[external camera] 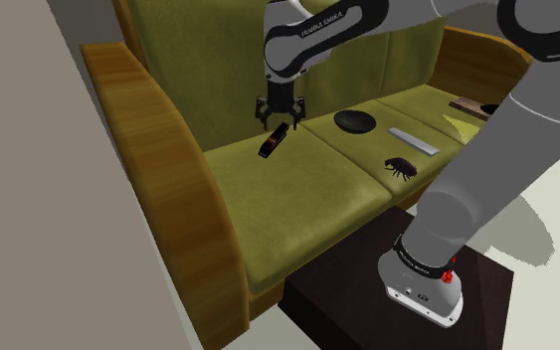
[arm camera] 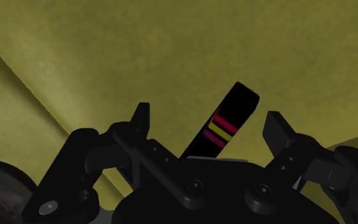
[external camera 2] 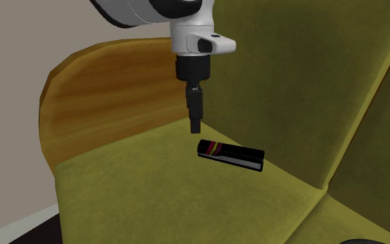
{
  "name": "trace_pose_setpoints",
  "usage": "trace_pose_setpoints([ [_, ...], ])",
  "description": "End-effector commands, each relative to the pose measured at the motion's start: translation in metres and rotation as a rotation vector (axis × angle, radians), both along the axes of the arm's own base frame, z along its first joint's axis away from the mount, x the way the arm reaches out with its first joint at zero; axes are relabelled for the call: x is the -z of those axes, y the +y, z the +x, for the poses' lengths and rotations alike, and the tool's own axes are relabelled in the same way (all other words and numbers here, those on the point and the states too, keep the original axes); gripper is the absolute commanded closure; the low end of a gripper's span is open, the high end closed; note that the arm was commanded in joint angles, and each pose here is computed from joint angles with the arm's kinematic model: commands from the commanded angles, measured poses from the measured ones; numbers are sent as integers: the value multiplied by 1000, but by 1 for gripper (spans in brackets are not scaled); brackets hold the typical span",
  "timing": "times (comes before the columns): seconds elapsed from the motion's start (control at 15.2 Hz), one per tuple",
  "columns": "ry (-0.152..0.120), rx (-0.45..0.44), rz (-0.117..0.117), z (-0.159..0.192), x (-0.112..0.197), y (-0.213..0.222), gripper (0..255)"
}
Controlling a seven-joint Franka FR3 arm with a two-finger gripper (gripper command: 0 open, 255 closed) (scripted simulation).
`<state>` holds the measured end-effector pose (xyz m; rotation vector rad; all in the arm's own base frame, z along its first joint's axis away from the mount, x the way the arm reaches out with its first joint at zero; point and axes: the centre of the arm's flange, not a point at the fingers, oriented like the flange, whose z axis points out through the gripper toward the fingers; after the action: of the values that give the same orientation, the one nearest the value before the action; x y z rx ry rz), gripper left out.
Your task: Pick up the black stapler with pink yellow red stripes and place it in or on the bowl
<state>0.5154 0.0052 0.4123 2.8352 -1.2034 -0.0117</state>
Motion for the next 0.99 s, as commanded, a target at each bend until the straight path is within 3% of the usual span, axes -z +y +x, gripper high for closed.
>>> trace_pose_setpoints([
  [0.0, -11, 100, 4, 19, 16, -12, 0],
  [0.46, -46, 431, 19, 75, 67, -63, 0],
  [0.92, -47, 448, 20, 77, 101, -67, 0],
])
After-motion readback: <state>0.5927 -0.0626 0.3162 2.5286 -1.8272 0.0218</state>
